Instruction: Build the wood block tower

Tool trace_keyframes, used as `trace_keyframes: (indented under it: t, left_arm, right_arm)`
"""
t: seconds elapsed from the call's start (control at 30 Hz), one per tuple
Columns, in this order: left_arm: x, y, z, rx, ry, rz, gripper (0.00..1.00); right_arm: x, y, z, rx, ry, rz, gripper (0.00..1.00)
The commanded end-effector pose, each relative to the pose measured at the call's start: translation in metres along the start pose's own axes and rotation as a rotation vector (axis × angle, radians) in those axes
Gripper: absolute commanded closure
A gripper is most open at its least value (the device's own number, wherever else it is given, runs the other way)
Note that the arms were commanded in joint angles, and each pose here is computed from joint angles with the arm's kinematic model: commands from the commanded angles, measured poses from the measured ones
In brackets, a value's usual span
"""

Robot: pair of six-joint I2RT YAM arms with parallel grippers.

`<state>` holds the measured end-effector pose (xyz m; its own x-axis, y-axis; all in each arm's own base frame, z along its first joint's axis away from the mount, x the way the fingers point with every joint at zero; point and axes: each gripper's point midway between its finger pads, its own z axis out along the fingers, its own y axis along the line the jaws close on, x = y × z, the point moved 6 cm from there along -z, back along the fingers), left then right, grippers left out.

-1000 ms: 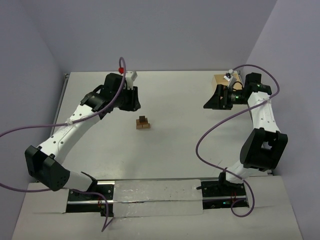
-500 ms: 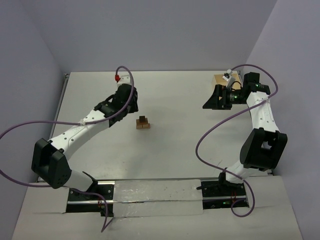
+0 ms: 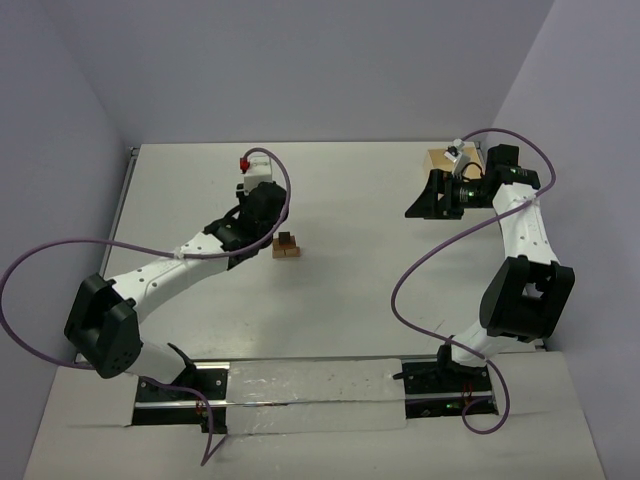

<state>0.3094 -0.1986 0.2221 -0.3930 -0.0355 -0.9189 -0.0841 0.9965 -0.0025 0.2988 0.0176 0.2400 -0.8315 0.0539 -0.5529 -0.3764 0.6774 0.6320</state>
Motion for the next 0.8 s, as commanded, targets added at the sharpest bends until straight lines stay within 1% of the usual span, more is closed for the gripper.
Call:
trace_keyframes:
  t: [0.0, 0.1, 0.2, 0.27, 0.37, 0.47, 0.53, 0.77]
  left_arm:
    - [-0.013, 0.002, -0.001, -0.024, -0.074, -0.028, 1.0]
    - [-0.005, 0.013, 0.003, -0.059, -0.065, -0.013, 1.0]
    - [0.006, 0.032, 0.013, -0.084, -0.027, -0.001, 1.0]
    - [0.018, 0.044, 0.022, -0.08, 0.001, 0.009, 1.0]
    - [0.034, 0.049, 0.026, -0.056, 0.016, 0.037, 1.0]
    - [0.052, 0.051, 0.036, -0.052, 0.07, 0.034, 1.0]
    - [0.061, 0.056, 0.049, -0.076, 0.109, 0.031, 1.0]
    - [0.079, 0.072, 0.088, -0.107, 0.226, -0.001, 0.99]
  right_arm:
    - [-0.004, 0.004, 0.0, -0.014, -0.015, -0.041, 0.0]
    - [-0.005, 0.006, -0.002, -0.016, -0.017, -0.044, 0.0]
    - [-0.004, 0.007, -0.002, -0.012, -0.015, -0.05, 0.0]
    - [-0.004, 0.007, -0.001, -0.013, -0.014, -0.052, 0.0]
    - [-0.004, 0.008, 0.001, -0.018, -0.008, -0.049, 0.0]
    - [-0.005, 0.01, 0.001, -0.015, -0.008, -0.055, 0.0]
    - [-0.005, 0.01, 0.001, -0.01, -0.009, -0.057, 0.0]
    - [-0.002, 0.009, 0.001, -0.002, -0.005, -0.056, 0.0]
